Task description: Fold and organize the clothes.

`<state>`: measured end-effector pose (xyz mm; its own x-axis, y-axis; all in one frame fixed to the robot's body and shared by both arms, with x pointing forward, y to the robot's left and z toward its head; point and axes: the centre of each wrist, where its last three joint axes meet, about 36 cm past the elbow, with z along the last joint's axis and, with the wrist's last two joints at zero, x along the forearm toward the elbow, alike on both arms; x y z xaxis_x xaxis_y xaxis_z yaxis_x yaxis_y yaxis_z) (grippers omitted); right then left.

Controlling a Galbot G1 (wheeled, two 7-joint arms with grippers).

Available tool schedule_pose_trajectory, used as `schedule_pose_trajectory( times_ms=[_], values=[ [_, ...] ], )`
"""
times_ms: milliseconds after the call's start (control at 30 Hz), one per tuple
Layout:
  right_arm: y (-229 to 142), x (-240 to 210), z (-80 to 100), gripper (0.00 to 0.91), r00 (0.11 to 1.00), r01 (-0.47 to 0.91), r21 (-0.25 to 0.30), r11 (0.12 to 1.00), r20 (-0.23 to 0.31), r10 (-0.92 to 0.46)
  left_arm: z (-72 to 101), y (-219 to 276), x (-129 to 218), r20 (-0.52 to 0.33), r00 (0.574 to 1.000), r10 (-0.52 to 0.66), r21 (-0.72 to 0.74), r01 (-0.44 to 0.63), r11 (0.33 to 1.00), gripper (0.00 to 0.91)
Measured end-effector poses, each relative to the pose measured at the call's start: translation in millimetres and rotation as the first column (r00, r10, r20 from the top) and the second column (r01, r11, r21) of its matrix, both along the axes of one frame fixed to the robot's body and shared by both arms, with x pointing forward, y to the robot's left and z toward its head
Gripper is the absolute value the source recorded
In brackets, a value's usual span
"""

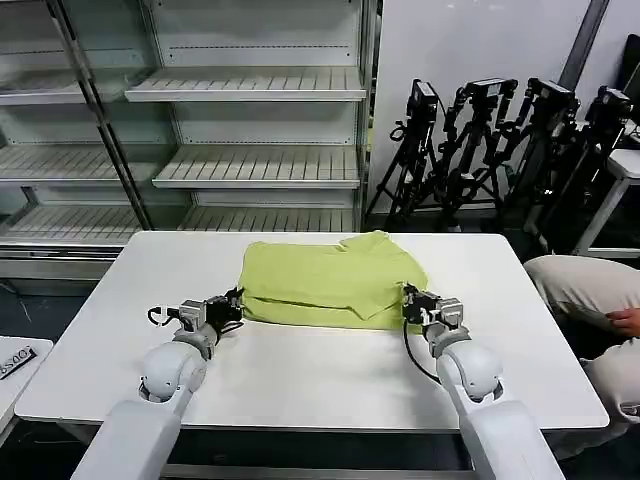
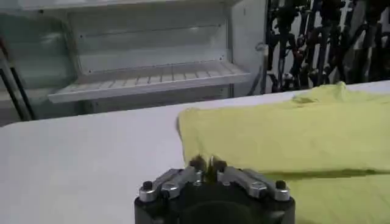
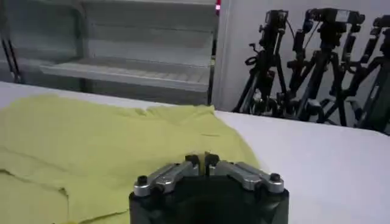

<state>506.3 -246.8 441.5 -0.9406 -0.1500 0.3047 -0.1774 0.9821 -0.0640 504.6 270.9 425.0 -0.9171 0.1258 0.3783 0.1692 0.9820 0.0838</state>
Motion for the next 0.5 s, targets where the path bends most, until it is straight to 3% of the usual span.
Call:
schedule_pose_trajectory(
  times_ms=[300, 500],
  values=[
    [-15, -34, 5.9, 0.907, 1.0, 0.008, -0.009, 1.0, -0.012, -0.008, 13.7, 13, -25, 0.023, 1.0, 0.003, 0.028, -0.004, 1.0, 0.907],
    [-19, -64, -2.4, 0.907, 0.998, 0.021, -0.024, 1.0, -0.055, -0.022, 11.6, 2, -48, -0.002, 1.0, -0.018, 0.017, 0.018, 1.0, 0.907]
  ],
)
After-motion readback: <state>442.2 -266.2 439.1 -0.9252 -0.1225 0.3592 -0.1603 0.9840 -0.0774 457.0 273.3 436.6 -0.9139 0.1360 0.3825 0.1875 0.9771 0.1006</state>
